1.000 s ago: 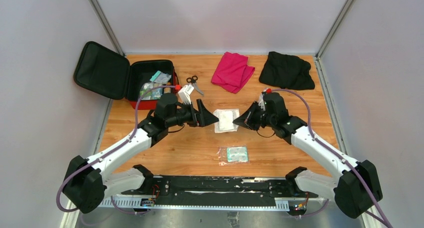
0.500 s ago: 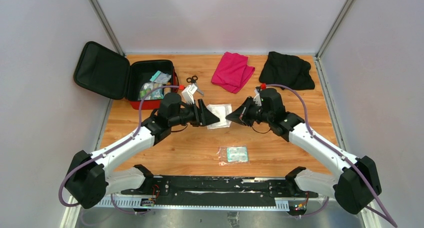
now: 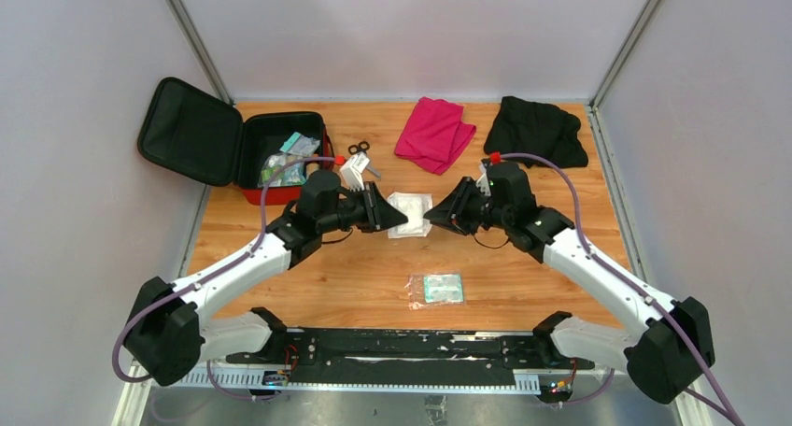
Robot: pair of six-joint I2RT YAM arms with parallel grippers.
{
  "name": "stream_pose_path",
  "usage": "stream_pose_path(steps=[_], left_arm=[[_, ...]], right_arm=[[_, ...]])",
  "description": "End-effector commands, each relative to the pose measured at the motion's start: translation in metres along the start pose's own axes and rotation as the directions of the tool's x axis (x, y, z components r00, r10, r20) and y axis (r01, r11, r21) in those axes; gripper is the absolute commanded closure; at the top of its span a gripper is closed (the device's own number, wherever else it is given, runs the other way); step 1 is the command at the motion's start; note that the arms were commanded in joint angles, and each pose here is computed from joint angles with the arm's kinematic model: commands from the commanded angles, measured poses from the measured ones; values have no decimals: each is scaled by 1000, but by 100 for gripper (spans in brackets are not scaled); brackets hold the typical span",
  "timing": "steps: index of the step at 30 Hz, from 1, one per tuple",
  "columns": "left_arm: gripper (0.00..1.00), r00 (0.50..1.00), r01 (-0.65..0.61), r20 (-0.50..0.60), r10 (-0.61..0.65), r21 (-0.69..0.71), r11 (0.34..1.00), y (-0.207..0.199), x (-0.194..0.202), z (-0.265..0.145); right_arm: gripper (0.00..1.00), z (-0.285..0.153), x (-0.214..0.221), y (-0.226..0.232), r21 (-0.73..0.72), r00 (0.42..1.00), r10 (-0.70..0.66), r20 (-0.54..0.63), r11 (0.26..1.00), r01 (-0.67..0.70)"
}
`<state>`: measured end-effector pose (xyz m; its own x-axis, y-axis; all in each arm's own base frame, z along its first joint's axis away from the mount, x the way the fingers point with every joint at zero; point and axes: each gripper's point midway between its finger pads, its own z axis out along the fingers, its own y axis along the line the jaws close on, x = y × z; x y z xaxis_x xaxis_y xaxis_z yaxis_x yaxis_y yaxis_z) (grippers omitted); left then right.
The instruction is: Organize the medicine kit
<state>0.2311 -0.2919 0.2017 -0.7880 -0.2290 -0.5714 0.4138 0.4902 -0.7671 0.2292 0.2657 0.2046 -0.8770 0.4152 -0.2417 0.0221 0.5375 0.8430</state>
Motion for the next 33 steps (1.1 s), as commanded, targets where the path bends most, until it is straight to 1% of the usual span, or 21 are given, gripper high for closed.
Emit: stream_pose_path(steps=[1, 3, 5, 8, 9, 11, 14, 16, 18, 20, 26, 29, 33], left_arm=[[83, 998, -37, 41, 37, 3, 999, -8, -23, 5], [84, 998, -32, 51, 34, -34, 999, 4, -36, 3], [84, 995, -37, 87, 44, -86, 996, 24, -62, -5], [84, 990, -17, 137, 42, -179, 984, 58, -101, -24], [84, 986, 4, 165, 33, -215, 977, 77, -119, -33], [84, 979, 44, 202, 6, -239, 970, 97, -142, -46], [84, 953, 128, 299, -44, -268, 955, 134, -187, -71], [87, 921, 196, 383, -73, -291, 936, 164, -216, -94], [87, 895, 249, 437, -87, -328, 911, 191, -236, -108], [87, 883, 298, 458, -104, -375, 877, 223, -249, -115], [87, 884, 339, 452, -120, -443, 830, 273, -279, -113], [87, 893, 348, 437, -111, -511, 786, 296, -281, -116], [87, 895, 363, 437, -91, -594, 718, 320, -277, -132]], right_arm=[[62, -18, -7, 4, 46, 994, -87, 58, 995, 85], [55, -25, -10, 2, 69, 990, -113, 85, 992, 108], [52, -31, -14, -2, 89, 984, -138, 112, 988, 128], [51, -40, -18, -10, 123, 972, -174, 158, 980, 155], [51, -43, -19, -13, 134, 968, -185, 171, 977, 164], [51, -47, -21, -19, 158, 963, -199, 182, 973, 171], [51, -51, -22, -26, 181, 959, -218, 181, 966, 186], [51, -54, -22, -30, 193, 957, -232, 176, 961, 198], [51, -55, -21, -36, 206, 956, -239, 172, 957, 202], [51, -54, -19, -43, 216, 957, -237, 167, 956, 199], [51, -52, -17, -61, 247, 961, -232, 148, 950, 191], [51, -52, -19, -69, 259, 964, -225, 144, 948, 182], [51, -52, -24, -80, 279, 966, -219, 141, 944, 173]])
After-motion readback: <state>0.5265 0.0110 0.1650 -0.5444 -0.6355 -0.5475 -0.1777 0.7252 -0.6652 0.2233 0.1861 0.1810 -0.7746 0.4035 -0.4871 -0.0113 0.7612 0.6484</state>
